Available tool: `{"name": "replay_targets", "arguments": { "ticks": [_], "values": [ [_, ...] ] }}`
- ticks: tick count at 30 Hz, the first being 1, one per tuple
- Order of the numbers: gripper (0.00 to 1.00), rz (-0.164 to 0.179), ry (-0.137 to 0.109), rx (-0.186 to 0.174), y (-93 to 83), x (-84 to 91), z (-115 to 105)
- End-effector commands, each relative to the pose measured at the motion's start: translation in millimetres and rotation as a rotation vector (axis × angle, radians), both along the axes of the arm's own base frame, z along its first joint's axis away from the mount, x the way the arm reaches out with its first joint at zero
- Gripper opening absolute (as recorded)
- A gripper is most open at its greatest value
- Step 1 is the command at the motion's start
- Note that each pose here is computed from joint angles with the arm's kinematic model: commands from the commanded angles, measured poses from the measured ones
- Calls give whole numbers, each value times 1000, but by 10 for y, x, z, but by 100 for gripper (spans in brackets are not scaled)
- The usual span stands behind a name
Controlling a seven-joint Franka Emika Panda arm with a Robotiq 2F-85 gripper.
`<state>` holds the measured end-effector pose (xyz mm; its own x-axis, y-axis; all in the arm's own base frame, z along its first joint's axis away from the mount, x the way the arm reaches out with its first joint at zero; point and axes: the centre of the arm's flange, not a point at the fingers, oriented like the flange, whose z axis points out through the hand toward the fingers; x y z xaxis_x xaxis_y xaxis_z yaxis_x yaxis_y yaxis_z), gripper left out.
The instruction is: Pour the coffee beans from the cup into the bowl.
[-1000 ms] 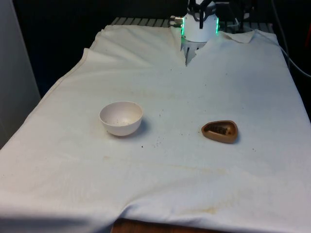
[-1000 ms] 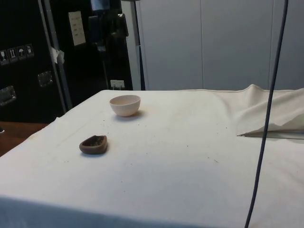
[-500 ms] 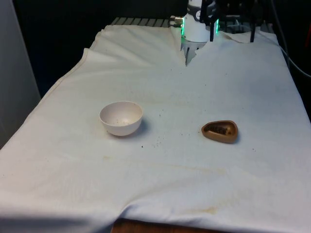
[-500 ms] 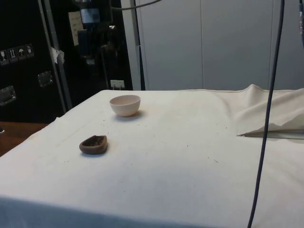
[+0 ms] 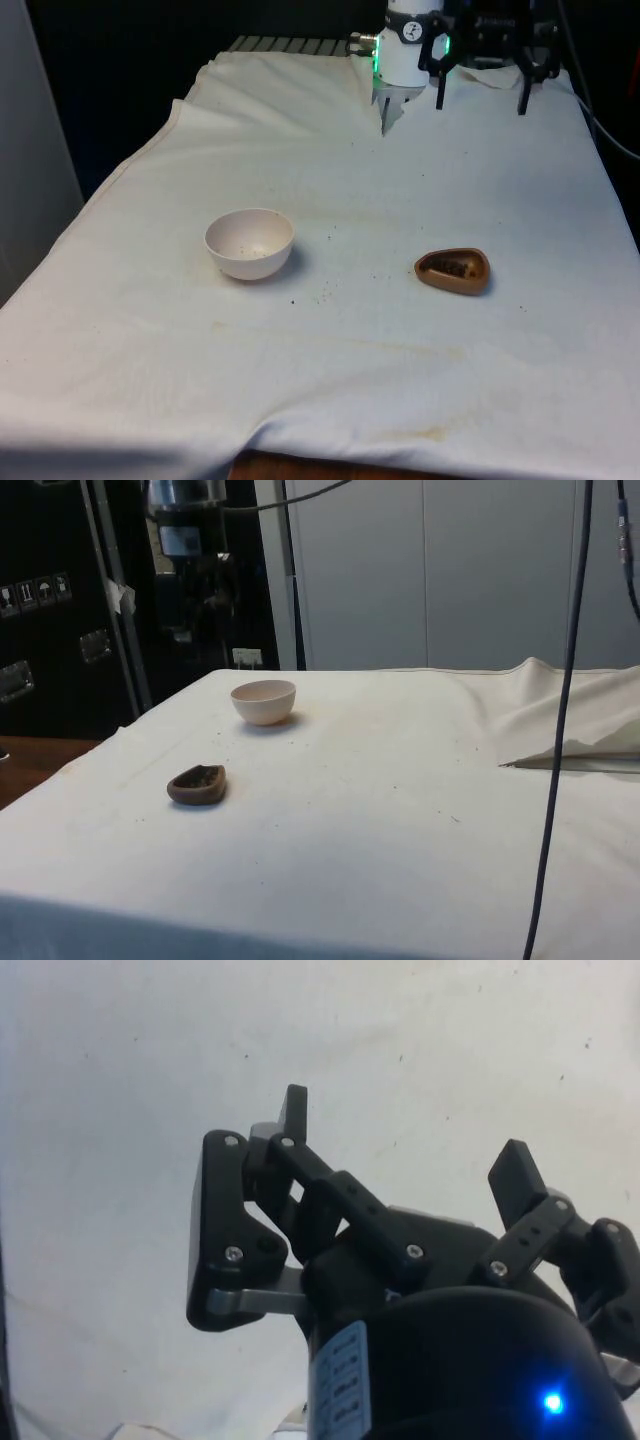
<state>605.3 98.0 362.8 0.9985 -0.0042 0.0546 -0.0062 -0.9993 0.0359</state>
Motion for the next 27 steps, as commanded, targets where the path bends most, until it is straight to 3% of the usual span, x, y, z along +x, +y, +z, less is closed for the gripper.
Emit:
{"name": "replay_targets", "arguments": {
  "ticks": [1,9,17,26,27],
  "values": [
    [100,7,-7,-12,14,34,-48],
    [100,45,-7,-32,70,95,-258],
    [100,92,-20,-63,262,123,-515],
    [100,115,-27,-95,468,195,-751],
    [100,116,-23,-87,436,167,-713]
  ]
}}
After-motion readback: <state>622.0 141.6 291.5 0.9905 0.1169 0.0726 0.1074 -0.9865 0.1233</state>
